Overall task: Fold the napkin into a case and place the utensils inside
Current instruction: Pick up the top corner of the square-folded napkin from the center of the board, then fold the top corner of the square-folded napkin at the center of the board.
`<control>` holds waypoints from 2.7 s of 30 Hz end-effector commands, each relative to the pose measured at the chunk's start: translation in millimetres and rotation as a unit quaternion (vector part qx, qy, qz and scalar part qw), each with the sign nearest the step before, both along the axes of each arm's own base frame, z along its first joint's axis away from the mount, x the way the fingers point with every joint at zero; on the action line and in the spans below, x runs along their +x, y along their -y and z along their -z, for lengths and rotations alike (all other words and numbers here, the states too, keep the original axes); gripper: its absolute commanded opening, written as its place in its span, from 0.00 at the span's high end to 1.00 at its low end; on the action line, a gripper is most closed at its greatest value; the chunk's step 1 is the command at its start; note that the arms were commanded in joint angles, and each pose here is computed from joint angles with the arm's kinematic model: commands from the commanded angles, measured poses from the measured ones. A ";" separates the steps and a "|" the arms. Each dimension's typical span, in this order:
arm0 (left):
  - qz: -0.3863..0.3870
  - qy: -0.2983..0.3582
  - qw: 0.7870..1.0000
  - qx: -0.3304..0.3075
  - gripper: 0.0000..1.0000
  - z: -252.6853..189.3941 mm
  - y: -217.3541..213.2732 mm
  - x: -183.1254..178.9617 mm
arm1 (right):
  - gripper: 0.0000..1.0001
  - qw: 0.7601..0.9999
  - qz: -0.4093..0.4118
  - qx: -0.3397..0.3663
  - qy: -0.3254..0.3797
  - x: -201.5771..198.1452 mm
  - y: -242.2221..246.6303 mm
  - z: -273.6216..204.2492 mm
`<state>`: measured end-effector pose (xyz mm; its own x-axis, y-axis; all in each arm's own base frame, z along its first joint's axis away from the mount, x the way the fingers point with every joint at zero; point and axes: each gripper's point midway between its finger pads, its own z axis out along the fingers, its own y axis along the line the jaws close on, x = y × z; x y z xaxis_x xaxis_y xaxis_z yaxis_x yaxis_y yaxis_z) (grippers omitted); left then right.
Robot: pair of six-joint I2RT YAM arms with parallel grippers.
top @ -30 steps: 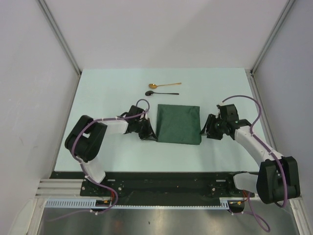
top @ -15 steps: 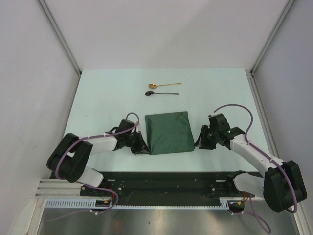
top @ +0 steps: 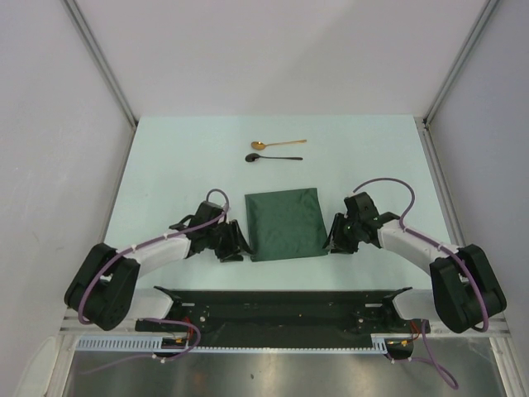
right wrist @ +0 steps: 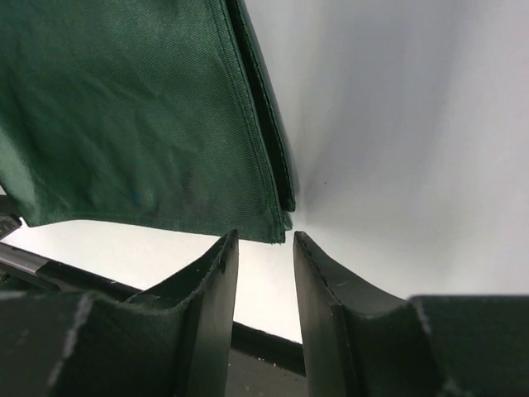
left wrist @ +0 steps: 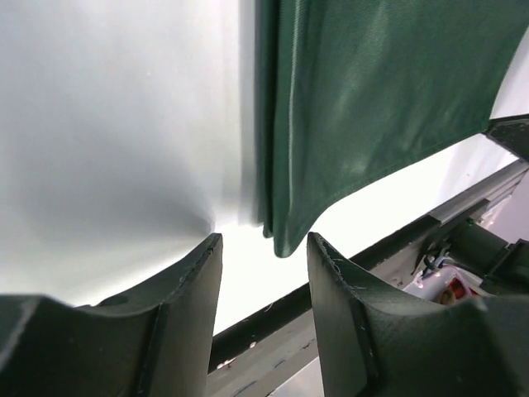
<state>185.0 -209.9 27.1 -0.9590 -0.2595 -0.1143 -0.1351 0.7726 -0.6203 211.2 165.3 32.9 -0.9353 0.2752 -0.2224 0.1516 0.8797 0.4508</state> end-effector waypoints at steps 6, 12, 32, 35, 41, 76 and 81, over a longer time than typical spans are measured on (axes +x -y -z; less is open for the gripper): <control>0.005 0.033 0.999 0.022 0.50 -13.6 -6.6 7.9 | 0.71 1.000 -0.005 0.019 0.018 11.1 -5.7 -1.5; 0.005 0.046 0.999 0.023 0.50 -22.3 -7.1 12.8 | 0.72 1.000 -0.002 0.016 0.012 10.0 -1.0 -0.4; -0.003 0.119 0.993 -0.008 0.59 -74.3 -1.1 70.3 | 1.00 0.986 -0.042 0.130 0.098 53.4 -53.4 -42.9; 0.000 0.104 0.994 -0.027 0.65 -67.5 13.2 80.0 | 1.00 0.980 -0.068 0.161 0.098 79.5 -82.6 -48.0; 0.022 0.075 0.997 -0.017 0.76 -42.3 32.4 65.7 | 1.00 0.971 -0.118 0.187 0.089 116.1 -141.5 -42.1; 0.011 0.035 0.999 0.027 0.82 4.4 8.7 23.0 | 1.00 0.944 -0.168 0.270 0.093 189.4 -233.1 -35.7; 0.012 0.035 0.999 0.025 0.82 4.0 9.7 21.4 | 1.00 0.942 -0.163 0.279 0.092 195.1 -235.6 -33.6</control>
